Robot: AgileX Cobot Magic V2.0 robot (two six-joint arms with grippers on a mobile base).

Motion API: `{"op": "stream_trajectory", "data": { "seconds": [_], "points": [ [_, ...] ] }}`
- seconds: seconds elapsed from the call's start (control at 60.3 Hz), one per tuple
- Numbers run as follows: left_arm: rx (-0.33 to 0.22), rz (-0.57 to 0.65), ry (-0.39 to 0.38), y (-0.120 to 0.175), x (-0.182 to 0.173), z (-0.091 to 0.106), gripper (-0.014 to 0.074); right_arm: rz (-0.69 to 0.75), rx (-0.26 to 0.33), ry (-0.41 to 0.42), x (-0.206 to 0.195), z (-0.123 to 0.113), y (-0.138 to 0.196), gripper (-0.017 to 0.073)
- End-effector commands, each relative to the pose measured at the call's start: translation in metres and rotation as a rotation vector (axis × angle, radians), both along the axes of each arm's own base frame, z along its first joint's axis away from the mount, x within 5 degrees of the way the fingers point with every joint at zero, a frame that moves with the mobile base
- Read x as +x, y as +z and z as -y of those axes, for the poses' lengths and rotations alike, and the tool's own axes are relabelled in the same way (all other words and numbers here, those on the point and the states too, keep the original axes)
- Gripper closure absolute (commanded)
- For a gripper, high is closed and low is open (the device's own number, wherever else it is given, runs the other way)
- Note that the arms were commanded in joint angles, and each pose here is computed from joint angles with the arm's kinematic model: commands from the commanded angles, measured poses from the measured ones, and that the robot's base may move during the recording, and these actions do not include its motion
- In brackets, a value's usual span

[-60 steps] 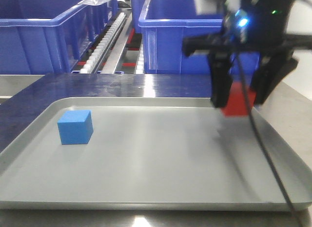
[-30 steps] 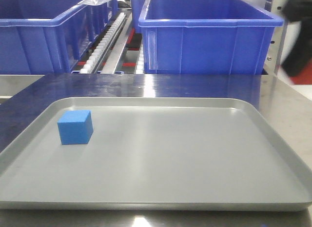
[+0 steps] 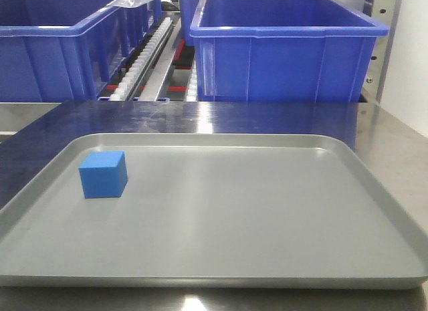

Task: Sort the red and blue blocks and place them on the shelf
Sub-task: 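Raise the held red cube away from the tray with the right gripper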

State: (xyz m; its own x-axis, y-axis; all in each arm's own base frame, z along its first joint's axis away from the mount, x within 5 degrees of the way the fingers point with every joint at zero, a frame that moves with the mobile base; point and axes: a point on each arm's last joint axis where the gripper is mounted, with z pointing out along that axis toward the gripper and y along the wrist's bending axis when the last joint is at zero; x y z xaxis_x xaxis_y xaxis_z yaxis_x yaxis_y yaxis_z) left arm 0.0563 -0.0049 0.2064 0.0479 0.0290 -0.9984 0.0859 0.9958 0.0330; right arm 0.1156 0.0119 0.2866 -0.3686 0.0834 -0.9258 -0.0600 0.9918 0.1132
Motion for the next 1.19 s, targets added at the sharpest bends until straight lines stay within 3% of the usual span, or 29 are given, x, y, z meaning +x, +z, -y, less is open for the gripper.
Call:
{"op": "stream_trajectory", "data": {
  "seconds": [0.0, 0.331, 1.177],
  "points": [
    [-0.019, 0.076, 0.002, 0.001, -0.001, 0.000, 0.0470, 0.184, 0.000, -0.005, -0.015, 0.002, 0.015, 0.0492],
    [-0.019, 0.076, 0.002, 0.001, -0.001, 0.000, 0.0470, 0.414, 0.021, -0.007, -0.063, 0.007, 0.018, 0.0492],
    [-0.019, 0.076, 0.002, 0.001, -0.001, 0.000, 0.0470, 0.425, 0.022, -0.007, -0.065, 0.007, 0.017, 0.0492]
  ]
}}
